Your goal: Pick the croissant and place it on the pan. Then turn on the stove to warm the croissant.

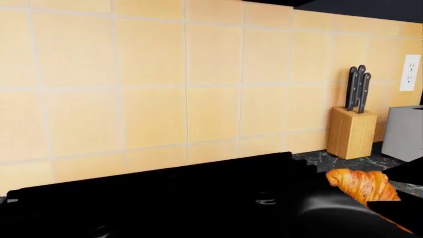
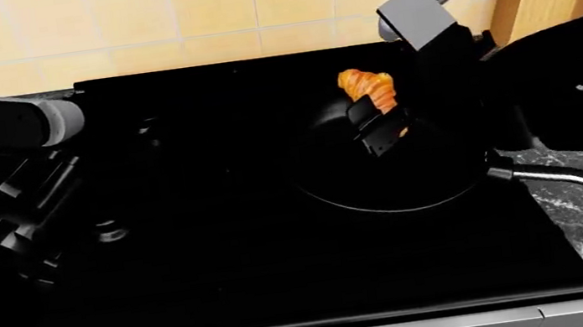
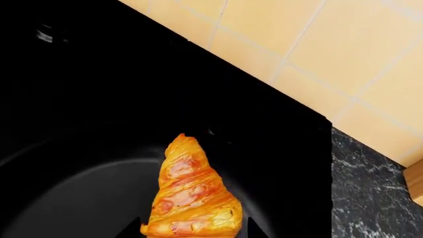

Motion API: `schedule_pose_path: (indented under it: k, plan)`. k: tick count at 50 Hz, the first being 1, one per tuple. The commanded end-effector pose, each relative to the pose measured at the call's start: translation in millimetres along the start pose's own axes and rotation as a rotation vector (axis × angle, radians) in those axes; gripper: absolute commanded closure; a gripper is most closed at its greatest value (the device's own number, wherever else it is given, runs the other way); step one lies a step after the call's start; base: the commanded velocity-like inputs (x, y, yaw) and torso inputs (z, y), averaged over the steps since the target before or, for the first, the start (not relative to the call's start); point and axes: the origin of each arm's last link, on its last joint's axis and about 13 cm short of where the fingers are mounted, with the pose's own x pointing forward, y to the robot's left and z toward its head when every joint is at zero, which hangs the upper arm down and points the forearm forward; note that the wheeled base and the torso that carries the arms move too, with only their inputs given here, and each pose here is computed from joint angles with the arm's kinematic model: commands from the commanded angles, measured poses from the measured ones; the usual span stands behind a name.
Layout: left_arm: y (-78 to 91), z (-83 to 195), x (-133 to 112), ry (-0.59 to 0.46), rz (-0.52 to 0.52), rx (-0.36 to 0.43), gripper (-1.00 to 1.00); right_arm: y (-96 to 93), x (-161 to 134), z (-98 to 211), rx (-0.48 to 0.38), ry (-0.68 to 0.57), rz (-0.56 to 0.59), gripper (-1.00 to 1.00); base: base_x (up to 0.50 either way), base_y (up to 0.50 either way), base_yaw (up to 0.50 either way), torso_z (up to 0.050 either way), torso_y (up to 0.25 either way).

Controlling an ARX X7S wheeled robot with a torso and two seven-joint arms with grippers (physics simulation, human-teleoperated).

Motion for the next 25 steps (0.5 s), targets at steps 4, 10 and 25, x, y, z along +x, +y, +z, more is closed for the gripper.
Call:
schedule_pose_path:
  k: [4,10,25]
  plan:
    - [-0.4,2,0,-0.002,0.001,0.008,-1.00,0.4,7,-4,-0.016,0.032,0.020,1.00,0.00,0.00,0.00,0.000,0.000]
    - [-0.1,2,0,-0.002,0.005,0.009,-1.00,0.8,10,-5,-0.022,0.038,0.033,1.00,0.00,0.00,0.00,0.000,0.000]
    - [1.2,3,1,-0.004,0.010,0.015,-1.00,-0.7,18,-7,-0.052,0.087,0.042,1.00,0.00,0.00,0.00,0.000,0.001]
